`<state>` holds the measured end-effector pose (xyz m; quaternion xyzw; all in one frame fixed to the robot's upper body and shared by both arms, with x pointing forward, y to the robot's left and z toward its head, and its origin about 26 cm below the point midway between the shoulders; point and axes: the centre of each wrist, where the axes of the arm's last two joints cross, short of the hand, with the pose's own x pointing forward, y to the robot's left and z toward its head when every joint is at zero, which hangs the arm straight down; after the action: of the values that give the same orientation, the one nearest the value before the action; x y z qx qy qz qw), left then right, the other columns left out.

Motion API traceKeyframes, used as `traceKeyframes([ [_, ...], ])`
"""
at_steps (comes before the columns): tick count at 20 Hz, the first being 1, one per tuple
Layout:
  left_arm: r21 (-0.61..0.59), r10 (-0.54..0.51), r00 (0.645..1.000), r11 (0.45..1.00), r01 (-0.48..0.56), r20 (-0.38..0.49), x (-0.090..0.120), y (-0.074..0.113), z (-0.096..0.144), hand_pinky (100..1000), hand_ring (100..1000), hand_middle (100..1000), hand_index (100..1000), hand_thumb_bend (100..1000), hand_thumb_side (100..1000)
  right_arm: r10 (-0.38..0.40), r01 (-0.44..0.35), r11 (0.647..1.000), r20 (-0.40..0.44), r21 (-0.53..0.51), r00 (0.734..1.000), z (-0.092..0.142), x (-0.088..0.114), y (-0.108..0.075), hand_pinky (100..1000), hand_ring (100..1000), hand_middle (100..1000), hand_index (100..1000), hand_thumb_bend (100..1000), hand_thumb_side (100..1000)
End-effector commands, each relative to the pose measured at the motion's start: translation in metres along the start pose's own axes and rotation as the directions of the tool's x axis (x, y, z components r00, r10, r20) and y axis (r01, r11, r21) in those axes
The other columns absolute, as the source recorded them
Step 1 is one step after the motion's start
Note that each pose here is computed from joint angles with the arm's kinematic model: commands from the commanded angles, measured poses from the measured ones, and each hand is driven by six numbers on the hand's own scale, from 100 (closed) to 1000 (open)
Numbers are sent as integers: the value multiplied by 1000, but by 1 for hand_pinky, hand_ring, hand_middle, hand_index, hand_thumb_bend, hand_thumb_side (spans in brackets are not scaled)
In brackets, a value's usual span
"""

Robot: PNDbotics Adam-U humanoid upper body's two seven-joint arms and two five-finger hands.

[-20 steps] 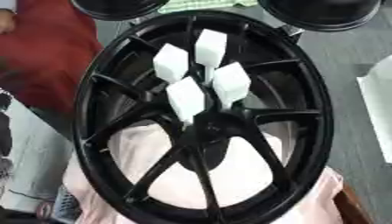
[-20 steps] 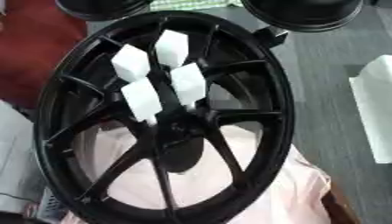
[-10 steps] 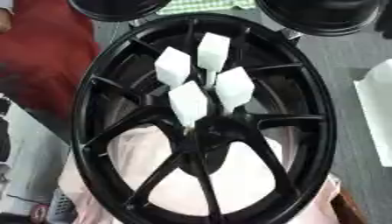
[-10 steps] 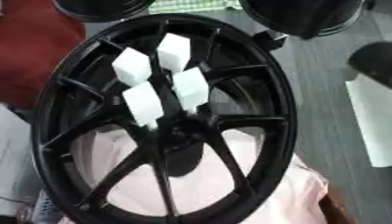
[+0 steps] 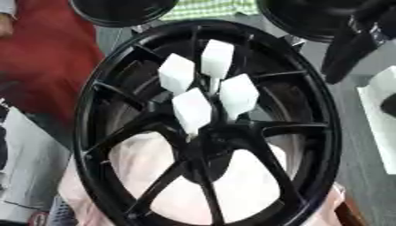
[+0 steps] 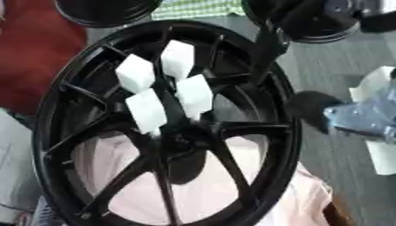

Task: Pull the pin out of the wheel hub.

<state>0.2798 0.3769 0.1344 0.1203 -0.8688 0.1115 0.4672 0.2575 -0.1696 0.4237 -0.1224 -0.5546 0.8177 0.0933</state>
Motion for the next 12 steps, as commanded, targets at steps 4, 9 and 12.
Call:
traceKeyframes([
  [4,-15,-7,1000,1000,8,23,7,1,-5,784,789,792,846,175,874,27,-27,999,4,-30,1000,-9,-2,-16,855,820,770,812,100,651],
  [9,-20,-1,1000,1000,1,24,7,-1,-5,784,789,792,846,176,874,45,-45,998,12,-54,999,-20,-9,-26,853,820,769,811,100,634],
  [12,-22,3,1000,1000,-3,24,7,-2,-5,784,789,792,846,161,880,59,-59,996,0,-63,998,-27,-15,-31,850,822,771,811,100,614],
])
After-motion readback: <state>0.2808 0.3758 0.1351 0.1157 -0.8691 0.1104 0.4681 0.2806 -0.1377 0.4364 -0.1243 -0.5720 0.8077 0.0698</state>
